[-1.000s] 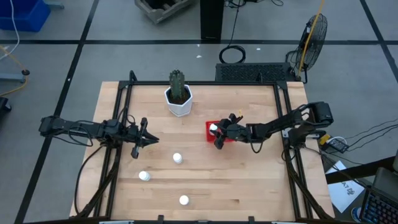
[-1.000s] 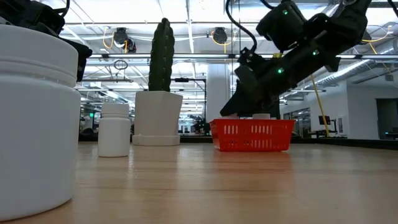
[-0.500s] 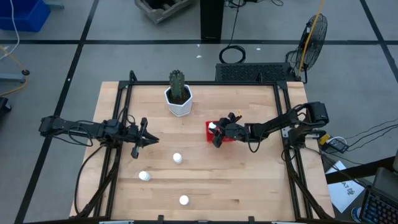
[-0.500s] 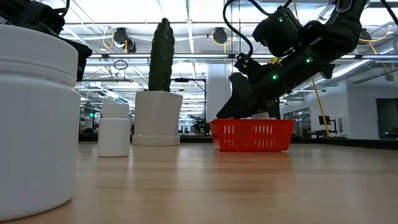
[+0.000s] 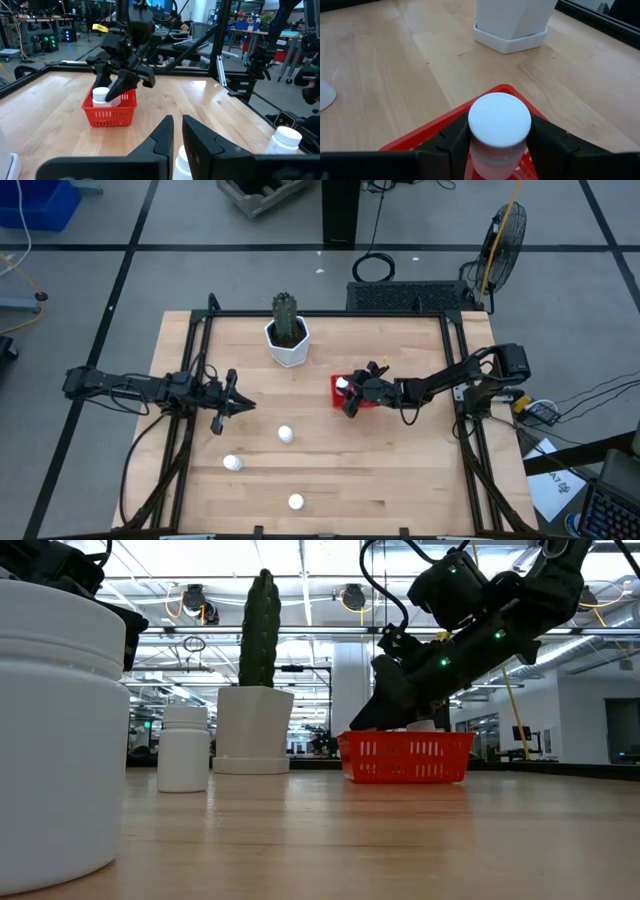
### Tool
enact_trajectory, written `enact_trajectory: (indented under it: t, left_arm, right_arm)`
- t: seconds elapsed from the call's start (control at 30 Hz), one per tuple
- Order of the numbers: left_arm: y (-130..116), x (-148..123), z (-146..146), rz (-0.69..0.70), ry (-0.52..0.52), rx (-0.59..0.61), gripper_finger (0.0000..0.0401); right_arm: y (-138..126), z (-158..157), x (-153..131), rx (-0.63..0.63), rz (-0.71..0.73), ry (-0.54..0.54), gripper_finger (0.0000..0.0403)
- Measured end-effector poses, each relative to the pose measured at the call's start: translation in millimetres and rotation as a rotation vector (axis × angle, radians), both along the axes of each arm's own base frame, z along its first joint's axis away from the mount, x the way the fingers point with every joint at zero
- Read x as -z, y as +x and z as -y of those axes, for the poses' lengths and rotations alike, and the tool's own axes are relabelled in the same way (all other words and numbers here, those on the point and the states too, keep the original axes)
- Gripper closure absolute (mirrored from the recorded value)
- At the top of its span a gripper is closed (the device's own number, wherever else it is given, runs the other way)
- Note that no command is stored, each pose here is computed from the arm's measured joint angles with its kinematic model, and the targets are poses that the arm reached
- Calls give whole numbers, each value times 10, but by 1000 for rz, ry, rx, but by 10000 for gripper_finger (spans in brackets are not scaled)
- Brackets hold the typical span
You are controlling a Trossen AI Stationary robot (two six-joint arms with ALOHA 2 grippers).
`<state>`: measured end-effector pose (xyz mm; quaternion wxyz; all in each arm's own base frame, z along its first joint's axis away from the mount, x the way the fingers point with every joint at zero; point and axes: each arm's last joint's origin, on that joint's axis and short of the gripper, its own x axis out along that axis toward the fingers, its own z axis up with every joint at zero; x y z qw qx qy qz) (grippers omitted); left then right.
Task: Pick and place pill bottles into a basket
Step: Put the white pill bottle into the red bin
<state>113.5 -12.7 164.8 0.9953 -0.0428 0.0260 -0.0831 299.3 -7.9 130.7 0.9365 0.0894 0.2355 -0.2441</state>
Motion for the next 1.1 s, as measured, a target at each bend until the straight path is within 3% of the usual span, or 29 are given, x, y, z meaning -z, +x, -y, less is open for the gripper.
enact_trajectory:
  t: [0.63, 1.1]
  left_arm:
    - [0, 0, 0, 0, 0, 0, 354]
    - [0, 0, 0, 0, 0, 0, 354]
  right_arm:
    - [-6, -25, -163, -73, 33, -73, 243]
    - [-38, 114, -101, -84, -34, -27, 241]
